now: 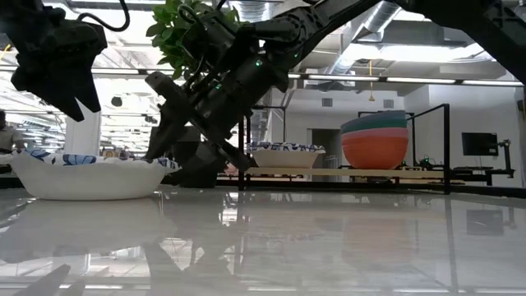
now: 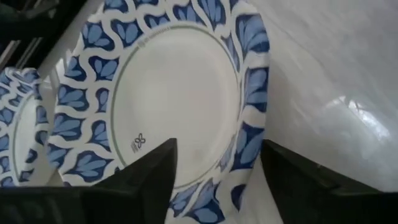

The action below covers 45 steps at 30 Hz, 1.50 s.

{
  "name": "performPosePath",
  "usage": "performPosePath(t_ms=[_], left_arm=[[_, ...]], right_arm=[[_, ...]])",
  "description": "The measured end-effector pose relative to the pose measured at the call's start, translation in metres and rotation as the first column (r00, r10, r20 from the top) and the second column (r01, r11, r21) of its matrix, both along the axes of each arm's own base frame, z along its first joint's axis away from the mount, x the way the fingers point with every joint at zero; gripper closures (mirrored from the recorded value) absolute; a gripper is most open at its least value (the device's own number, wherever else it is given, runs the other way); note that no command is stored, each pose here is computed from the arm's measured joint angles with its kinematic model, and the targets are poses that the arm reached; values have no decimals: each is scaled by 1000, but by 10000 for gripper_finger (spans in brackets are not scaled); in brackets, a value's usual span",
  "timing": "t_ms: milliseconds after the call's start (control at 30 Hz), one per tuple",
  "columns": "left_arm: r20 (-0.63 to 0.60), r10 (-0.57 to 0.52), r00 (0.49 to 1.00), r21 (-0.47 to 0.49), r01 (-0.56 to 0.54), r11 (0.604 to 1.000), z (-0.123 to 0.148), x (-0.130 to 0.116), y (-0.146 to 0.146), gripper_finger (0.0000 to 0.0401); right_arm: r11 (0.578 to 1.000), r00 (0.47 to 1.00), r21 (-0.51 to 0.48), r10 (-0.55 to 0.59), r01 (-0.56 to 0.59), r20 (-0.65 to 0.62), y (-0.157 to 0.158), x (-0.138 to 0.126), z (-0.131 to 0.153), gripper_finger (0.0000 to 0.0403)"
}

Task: Place and stack bowls onto a shelf
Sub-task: Stack the white bowl on top of the white bowl on the shelf

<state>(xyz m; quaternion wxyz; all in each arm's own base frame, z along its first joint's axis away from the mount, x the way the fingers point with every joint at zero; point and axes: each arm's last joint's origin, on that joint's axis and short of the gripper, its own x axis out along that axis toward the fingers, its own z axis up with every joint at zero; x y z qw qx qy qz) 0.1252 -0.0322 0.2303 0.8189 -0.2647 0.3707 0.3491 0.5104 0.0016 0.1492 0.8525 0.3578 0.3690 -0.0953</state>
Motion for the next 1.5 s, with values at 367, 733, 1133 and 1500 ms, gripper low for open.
performPosePath(t_ms=[367,733,1133,1500], left_arm=[[2,1,1000,14,-1,1000,0,0,0,108],[1,0,1000,15,0,1000,0,0,0,108],[11,7,1000,54,-8,999,1,0,1,108],[9,3,1000,60,-4,998,1,0,1,108]], right_arm=[[1000,1000,3,-3,3,-26,0,-2,-2,366],[999,996,43,34,-30,-82,1,-16,27,382],[969,952,-245,-99,26,-290,-40,-106,143,382],[873,878,-370,-418,317,-233,-143,-206,221,382]])
